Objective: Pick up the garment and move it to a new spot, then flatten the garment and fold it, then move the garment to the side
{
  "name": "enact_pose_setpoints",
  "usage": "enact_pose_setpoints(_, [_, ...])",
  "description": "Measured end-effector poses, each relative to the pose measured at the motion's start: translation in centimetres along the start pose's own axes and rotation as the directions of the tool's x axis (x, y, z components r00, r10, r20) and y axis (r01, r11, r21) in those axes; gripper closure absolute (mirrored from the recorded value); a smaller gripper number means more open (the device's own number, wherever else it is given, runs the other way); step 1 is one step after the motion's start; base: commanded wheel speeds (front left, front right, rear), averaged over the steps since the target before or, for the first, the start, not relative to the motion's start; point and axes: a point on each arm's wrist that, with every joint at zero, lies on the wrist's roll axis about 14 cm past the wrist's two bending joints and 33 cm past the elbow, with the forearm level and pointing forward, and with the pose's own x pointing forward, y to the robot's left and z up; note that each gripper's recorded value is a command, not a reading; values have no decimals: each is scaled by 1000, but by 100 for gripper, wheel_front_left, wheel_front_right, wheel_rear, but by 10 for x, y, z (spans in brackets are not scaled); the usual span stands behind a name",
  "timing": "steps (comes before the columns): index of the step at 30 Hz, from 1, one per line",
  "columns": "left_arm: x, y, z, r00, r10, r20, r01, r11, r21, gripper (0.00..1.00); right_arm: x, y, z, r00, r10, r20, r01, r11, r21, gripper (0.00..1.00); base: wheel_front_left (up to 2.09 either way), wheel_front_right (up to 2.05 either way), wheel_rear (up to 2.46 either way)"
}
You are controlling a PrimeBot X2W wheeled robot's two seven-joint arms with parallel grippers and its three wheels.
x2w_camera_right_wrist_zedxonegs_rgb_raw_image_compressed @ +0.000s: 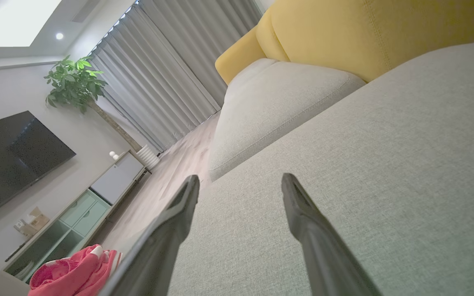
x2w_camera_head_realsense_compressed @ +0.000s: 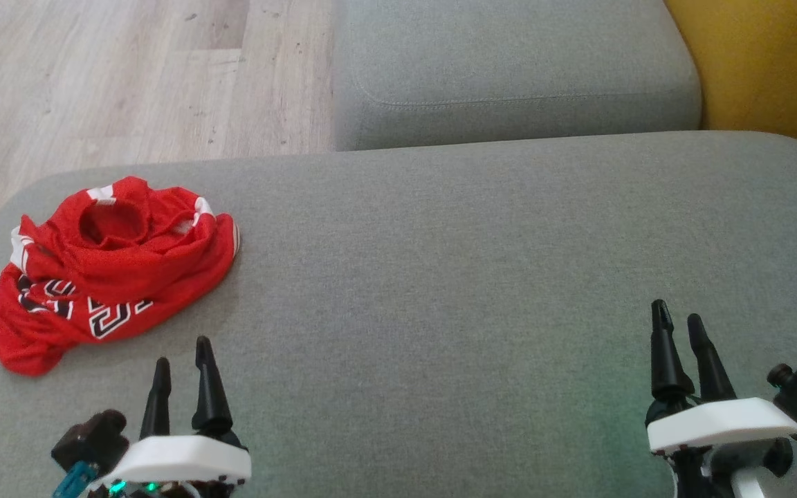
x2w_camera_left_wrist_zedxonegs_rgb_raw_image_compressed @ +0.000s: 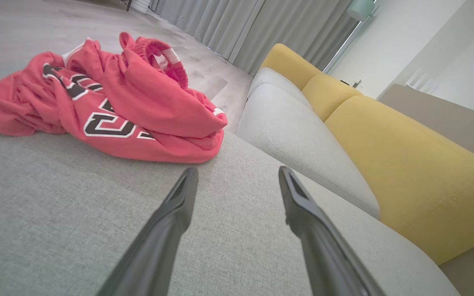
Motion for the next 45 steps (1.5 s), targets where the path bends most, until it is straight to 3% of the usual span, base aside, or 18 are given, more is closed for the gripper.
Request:
enact_pose_setpoints(17, [-6, -17, 12, 996, -56, 71, 38, 972, 230, 0, -5, 19, 1, 997, 74, 15, -69, 973, -219, 0, 0, 0, 0])
enact_pose_setpoints(33, [-18, -21, 16, 988, -89, 125, 26, 900, 435, 0, -11, 23, -1, 994, 111, 20, -93, 909, -405, 0, 0, 0, 0])
enact_pose_setpoints(45, [-22, -19, 16, 984, -102, 146, 11, 851, 525, 0, -16, 15, -11, 994, 105, -9, -95, 855, -509, 0, 0, 0, 0])
